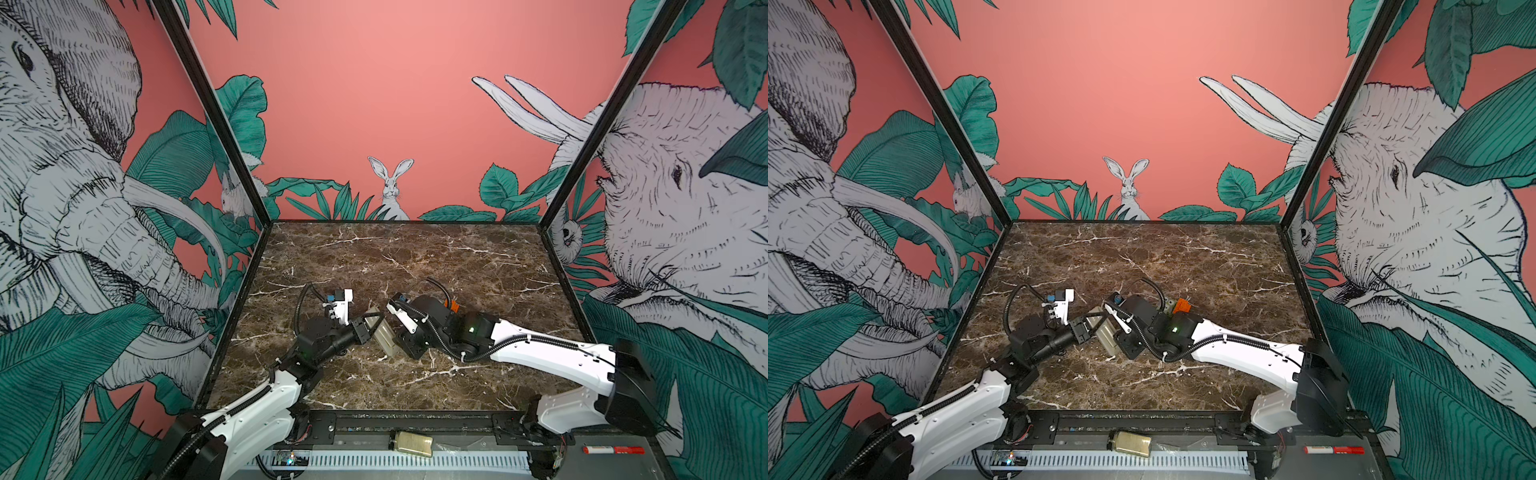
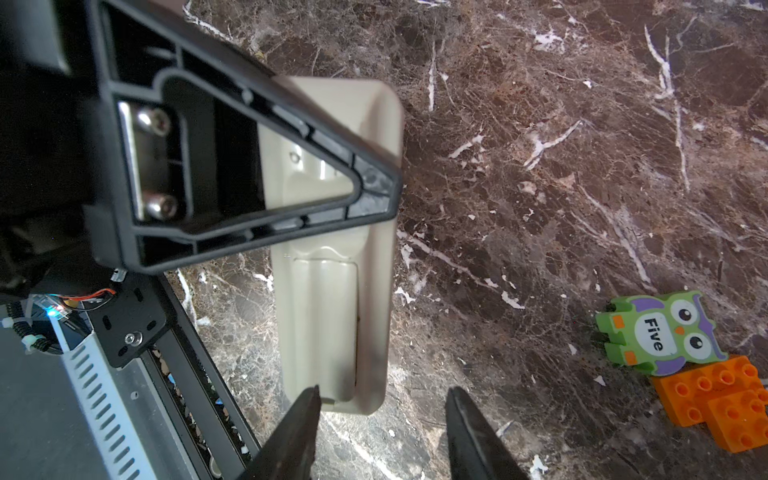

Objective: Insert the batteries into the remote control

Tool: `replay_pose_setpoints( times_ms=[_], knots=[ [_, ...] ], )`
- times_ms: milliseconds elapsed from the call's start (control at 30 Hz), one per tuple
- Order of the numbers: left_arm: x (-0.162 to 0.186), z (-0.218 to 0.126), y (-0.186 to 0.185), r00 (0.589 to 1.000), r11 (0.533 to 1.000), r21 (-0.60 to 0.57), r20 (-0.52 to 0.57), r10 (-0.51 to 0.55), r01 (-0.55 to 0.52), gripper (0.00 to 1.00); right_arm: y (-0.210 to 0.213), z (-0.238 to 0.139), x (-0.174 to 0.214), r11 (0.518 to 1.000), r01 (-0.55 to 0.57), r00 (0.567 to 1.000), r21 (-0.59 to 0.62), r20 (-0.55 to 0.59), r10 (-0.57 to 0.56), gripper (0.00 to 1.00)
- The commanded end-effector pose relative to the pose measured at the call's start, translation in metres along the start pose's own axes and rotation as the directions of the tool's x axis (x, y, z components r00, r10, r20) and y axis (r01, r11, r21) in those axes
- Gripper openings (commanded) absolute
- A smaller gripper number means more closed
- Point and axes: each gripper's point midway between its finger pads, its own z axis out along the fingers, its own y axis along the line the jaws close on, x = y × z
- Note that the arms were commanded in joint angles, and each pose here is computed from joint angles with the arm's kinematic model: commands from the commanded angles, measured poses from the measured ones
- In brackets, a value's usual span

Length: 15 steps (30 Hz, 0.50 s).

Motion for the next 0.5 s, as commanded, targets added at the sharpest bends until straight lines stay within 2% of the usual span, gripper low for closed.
replay_pose_setpoints(
  times_ms=[0,467],
  knots=[
    [-0.0136,-0.0004,-0.0212,0.999,0.998,0.056,0.035,0.021,-0.023,0.00,0.0022,0.0060,0.0000,1.000,-0.009,1.000,-0.006,0.004,0.009,0.49],
    [-0.0145,-0.0009,-0.0234,0.999,0.998,0.067,0.039,0.016,-0.018,0.00,0.0009,0.0153,0.0056,1.000,-0.006,1.000,0.001,-0.020,0.006,0.49]
  ],
)
